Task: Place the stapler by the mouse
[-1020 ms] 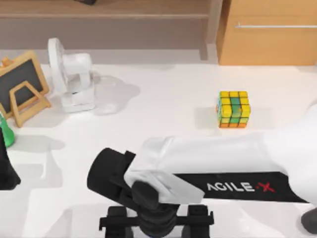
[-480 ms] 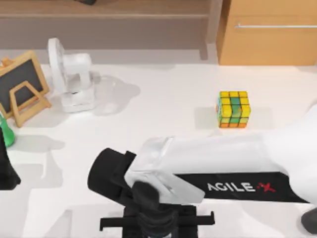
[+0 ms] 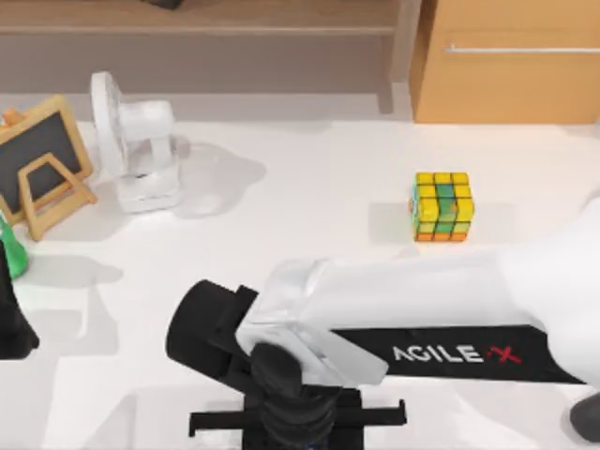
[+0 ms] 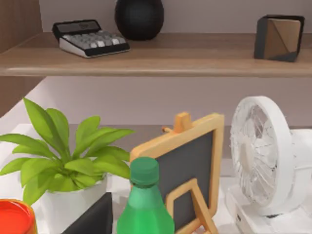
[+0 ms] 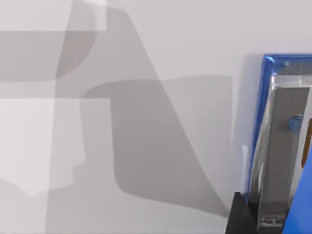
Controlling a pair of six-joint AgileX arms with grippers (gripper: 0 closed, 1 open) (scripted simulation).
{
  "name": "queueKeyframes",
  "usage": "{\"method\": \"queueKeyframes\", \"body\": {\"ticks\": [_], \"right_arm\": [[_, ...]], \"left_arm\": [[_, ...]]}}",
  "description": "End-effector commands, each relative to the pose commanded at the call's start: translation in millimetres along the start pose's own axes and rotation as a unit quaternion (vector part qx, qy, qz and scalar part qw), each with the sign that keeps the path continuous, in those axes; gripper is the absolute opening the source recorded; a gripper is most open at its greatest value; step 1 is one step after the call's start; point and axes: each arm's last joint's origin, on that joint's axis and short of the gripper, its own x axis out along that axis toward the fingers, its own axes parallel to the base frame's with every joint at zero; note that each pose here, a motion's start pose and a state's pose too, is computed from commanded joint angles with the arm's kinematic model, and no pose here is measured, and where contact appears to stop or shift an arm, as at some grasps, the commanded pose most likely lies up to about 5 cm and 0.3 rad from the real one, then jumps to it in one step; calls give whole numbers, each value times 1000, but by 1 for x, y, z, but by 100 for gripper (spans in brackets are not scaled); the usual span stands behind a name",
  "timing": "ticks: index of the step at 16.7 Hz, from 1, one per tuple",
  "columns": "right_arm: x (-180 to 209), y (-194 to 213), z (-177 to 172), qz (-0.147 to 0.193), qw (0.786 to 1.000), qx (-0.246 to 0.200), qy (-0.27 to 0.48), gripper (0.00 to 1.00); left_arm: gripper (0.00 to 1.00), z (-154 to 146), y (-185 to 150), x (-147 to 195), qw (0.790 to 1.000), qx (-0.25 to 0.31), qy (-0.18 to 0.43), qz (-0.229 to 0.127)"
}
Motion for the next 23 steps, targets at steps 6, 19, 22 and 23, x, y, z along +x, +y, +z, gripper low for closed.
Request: {"method": "queueKeyframes", "body": {"ticks": [6, 19, 22, 23], "right_arm": [[-26, -2, 1, -1, 1000, -3, -4, 0], [-89, -48, 74, 62, 997, 15, -46, 0], [-105, -114, 131, 71, 994, 31, -75, 0], [-106, -140, 146, 67, 994, 35, -80, 0]], "left_arm": [[100, 0, 0, 0, 1000, 0, 0, 0], [100, 0, 0, 0, 1000, 0, 0, 0], [100, 0, 0, 0, 1000, 0, 0, 0], [100, 0, 0, 0, 1000, 0, 0, 0]]}}
